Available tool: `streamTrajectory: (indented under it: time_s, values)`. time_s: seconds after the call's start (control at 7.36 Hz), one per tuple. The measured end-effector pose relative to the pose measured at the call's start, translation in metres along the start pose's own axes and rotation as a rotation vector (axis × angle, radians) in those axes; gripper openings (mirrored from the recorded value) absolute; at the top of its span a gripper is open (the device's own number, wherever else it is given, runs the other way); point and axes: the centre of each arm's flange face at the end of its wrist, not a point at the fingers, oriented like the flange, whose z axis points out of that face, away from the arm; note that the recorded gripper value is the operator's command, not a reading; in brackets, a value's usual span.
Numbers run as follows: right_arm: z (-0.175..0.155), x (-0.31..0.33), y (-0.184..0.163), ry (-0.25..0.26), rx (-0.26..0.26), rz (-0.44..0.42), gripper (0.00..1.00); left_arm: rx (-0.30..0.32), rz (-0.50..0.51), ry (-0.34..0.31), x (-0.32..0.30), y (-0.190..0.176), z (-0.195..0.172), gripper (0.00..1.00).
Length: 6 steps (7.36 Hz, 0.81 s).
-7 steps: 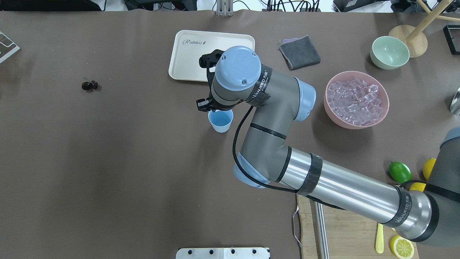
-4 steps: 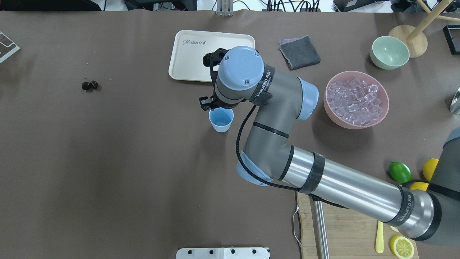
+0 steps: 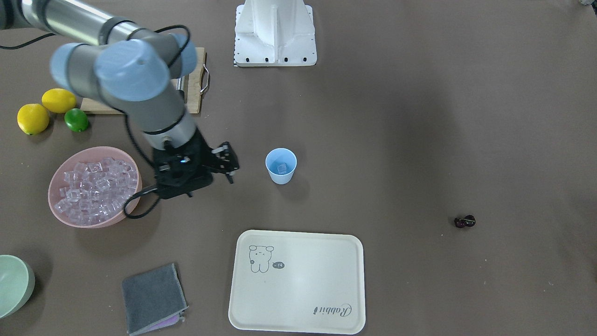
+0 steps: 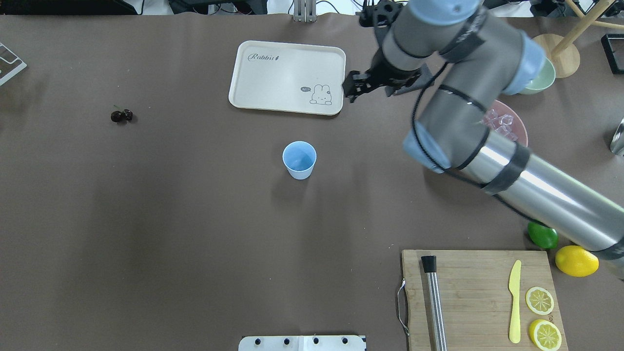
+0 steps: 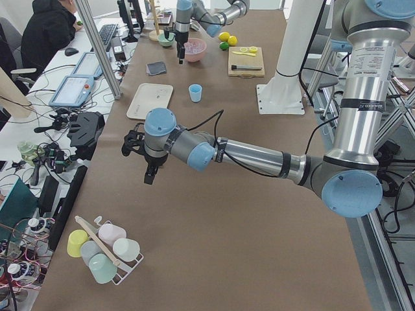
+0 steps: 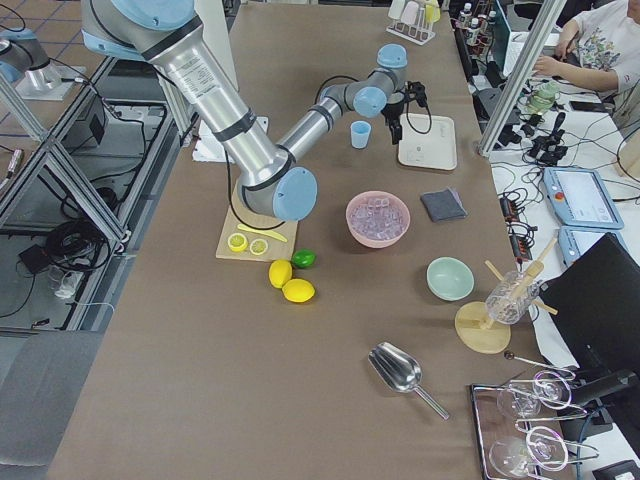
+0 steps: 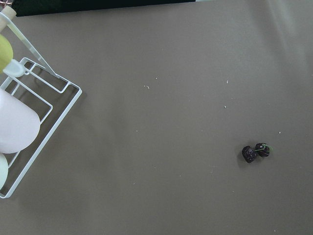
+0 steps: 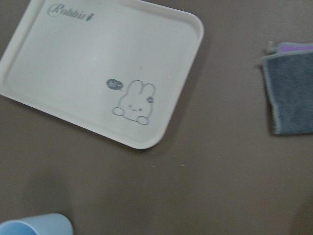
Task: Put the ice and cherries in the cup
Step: 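Move the right gripper back over the pink ice bowl, then lower the right gripper into the ice and grasp another cube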
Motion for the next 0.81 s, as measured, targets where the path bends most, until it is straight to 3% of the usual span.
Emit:
streamTrajectory:
  time_s: [0.14, 0.41, 0.81]
  values:
    - [-0.019, 0.073, 0.014, -0.012, -0.029, -0.033, 0.90, 0.003, 0.002, 0.001, 0.002, 0.000, -0.001, 0.98]
    - [-0.027, 0.188, 0.053, 0.017, -0.079, -0.106, 0.88, 0.006, 0.006, 0.002, 0.003, -0.002, -0.002, 0.98]
    - [-0.004, 0.218, 0.086, 0.073, -0.121, -0.153, 0.87, 0.010, 0.009, 0.003, 0.006, -0.003, -0.004, 0.98]
